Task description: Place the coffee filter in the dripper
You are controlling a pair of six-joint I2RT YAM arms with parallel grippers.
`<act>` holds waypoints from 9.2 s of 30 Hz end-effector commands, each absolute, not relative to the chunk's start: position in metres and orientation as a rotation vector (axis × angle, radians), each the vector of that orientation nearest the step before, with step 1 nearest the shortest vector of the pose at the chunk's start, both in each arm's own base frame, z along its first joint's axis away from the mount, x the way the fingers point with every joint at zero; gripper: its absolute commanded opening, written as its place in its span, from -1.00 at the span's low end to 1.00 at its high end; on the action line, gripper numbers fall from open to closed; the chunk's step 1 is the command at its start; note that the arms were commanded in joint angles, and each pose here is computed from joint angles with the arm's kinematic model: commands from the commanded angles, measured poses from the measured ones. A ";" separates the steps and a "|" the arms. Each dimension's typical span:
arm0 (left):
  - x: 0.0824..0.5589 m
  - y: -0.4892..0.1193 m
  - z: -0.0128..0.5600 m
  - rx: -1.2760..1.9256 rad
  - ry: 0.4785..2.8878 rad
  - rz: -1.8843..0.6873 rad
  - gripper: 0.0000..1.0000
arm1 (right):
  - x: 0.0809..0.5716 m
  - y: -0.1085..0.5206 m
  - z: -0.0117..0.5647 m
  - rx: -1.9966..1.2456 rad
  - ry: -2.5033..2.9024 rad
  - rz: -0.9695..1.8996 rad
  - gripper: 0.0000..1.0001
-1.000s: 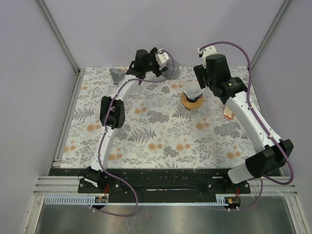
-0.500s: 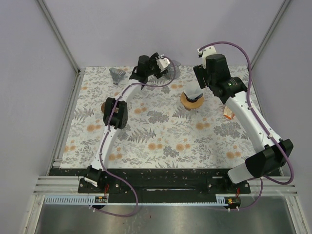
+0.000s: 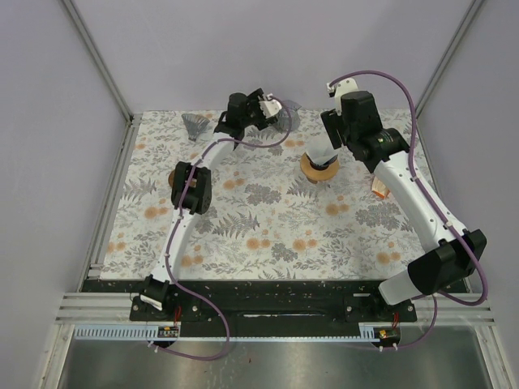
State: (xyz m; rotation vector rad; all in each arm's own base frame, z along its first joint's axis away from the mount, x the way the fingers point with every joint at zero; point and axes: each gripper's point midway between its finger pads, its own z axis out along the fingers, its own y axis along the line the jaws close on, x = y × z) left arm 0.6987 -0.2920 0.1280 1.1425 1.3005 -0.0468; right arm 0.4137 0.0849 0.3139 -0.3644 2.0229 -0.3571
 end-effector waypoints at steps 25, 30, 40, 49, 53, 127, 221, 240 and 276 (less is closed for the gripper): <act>0.693 -0.305 0.102 1.288 1.267 0.073 0.09 | 0.417 0.084 0.316 -0.363 1.999 -0.374 0.71; 0.683 -0.308 0.096 1.337 1.273 0.069 -0.44 | 0.417 0.084 0.317 -0.363 1.998 -0.375 0.71; 0.676 -0.307 0.121 1.300 1.274 0.061 -0.84 | 0.413 0.082 0.324 -0.351 1.982 -0.370 0.71; 0.674 -0.288 0.174 1.191 1.246 0.192 -1.00 | 0.408 0.082 0.331 -0.340 1.979 -0.347 0.71; 0.667 -0.268 0.186 1.174 1.223 0.329 -1.00 | 0.406 0.082 0.335 -0.328 1.977 -0.335 0.71; 0.346 -0.095 0.205 0.517 2.071 -0.093 0.98 | 0.304 0.246 0.362 -0.634 1.938 0.400 0.87; 0.391 -0.192 0.142 0.715 2.497 -0.253 -1.00 | 0.296 0.230 0.315 -0.753 1.893 0.293 0.99; 0.396 -0.195 0.152 0.759 2.454 -0.209 0.43 | 0.294 0.230 0.313 -0.763 1.896 0.299 0.99; 0.669 -0.079 0.191 1.180 1.782 1.022 0.98 | 0.298 0.230 0.297 -0.826 1.903 0.246 0.99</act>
